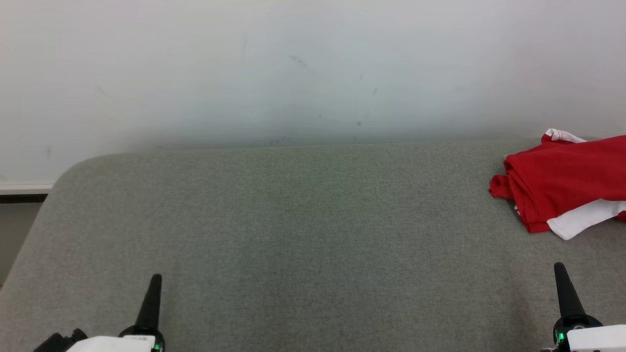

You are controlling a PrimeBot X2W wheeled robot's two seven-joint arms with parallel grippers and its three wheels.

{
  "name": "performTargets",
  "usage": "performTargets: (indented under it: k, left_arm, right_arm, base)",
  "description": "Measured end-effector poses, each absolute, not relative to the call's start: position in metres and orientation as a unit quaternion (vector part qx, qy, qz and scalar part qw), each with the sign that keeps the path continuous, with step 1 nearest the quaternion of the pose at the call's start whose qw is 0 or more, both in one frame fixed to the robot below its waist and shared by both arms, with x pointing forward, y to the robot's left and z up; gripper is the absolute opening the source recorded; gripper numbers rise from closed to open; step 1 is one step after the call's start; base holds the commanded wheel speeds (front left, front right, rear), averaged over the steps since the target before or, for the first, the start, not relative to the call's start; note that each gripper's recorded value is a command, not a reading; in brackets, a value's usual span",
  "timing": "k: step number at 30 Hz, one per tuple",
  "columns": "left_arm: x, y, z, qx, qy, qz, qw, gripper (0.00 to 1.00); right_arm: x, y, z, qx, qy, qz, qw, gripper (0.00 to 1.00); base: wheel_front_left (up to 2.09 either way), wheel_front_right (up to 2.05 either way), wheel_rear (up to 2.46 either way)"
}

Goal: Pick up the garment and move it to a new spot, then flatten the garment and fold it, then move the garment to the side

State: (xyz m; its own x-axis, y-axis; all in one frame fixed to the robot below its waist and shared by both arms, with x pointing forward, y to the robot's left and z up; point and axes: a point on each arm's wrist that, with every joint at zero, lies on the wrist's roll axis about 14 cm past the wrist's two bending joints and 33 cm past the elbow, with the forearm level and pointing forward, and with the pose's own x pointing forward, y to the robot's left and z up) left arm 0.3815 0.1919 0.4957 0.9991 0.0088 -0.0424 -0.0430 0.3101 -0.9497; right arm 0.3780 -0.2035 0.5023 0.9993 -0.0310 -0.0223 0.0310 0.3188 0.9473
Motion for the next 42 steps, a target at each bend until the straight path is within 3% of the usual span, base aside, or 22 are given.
performTargets:
  k: [42]
  left_arm:
    - [0.3878, 0.1981, 0.5038, -0.703, 0.005, 0.004, 0.712, 0.00]
  right_arm:
    - [0.3868, -0.1997, 0.5041, 0.700, 0.004, -0.003, 0.714, 0.00]
  base:
    - [0.00, 0.00, 0.00]
